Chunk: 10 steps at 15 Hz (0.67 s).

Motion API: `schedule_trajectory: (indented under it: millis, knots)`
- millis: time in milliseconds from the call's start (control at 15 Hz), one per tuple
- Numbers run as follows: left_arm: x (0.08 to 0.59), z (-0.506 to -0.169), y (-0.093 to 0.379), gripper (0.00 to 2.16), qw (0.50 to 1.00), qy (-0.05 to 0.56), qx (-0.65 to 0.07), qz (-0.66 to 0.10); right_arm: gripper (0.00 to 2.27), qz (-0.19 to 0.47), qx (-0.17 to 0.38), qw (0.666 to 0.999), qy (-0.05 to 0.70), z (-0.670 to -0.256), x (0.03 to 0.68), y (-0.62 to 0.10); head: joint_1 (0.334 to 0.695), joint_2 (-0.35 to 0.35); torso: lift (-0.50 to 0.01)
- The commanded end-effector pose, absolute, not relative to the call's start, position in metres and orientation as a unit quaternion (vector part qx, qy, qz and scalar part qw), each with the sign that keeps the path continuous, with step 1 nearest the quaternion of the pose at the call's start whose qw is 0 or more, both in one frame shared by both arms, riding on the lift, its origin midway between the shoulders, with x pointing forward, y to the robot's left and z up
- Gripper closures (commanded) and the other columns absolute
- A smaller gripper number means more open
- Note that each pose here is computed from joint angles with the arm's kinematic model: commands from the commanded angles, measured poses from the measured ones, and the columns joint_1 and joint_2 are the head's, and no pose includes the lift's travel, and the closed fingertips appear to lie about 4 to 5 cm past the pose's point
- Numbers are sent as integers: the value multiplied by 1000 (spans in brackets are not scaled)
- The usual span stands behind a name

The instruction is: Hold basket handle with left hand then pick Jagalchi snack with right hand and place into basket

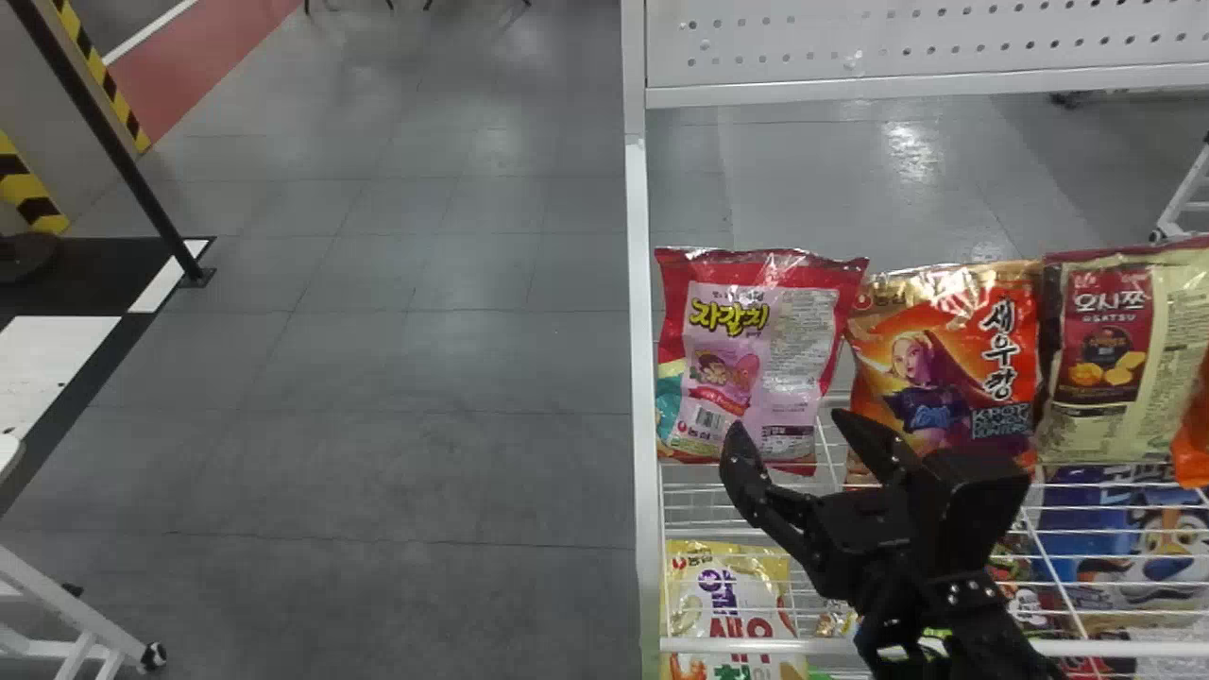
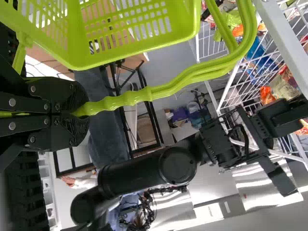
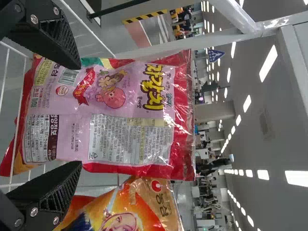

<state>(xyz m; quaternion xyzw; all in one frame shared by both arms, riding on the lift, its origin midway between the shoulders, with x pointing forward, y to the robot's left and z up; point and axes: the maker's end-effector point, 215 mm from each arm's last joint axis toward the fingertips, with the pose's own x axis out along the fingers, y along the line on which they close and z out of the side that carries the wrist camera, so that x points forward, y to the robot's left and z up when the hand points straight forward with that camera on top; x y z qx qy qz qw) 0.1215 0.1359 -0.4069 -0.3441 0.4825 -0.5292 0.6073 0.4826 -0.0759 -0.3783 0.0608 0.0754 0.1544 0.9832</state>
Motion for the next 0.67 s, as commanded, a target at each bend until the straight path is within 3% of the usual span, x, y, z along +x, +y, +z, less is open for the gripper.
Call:
schedule_trajectory:
  millis: [0, 467, 533, 600]
  knots:
    - [121, -405, 136, 2148, 605, 481, -346, -532, 107, 160, 55, 983, 69, -371, 497, -65, 695, 117, -8]
    - [122, -405, 139, 2148, 606, 481, -344, -532, 130, 178, 29, 977, 116, -395, 531, -39, 695, 156, -8]
    - [122, -405, 140, 2148, 606, 481, -344, -532, 157, 177, 28, 976, 121, -400, 533, -37, 695, 164, -8]
    - [122, -405, 140, 2148, 606, 481, -345, -531, 343, 168, 27, 978, 118, -397, 537, -38, 695, 170, -8]
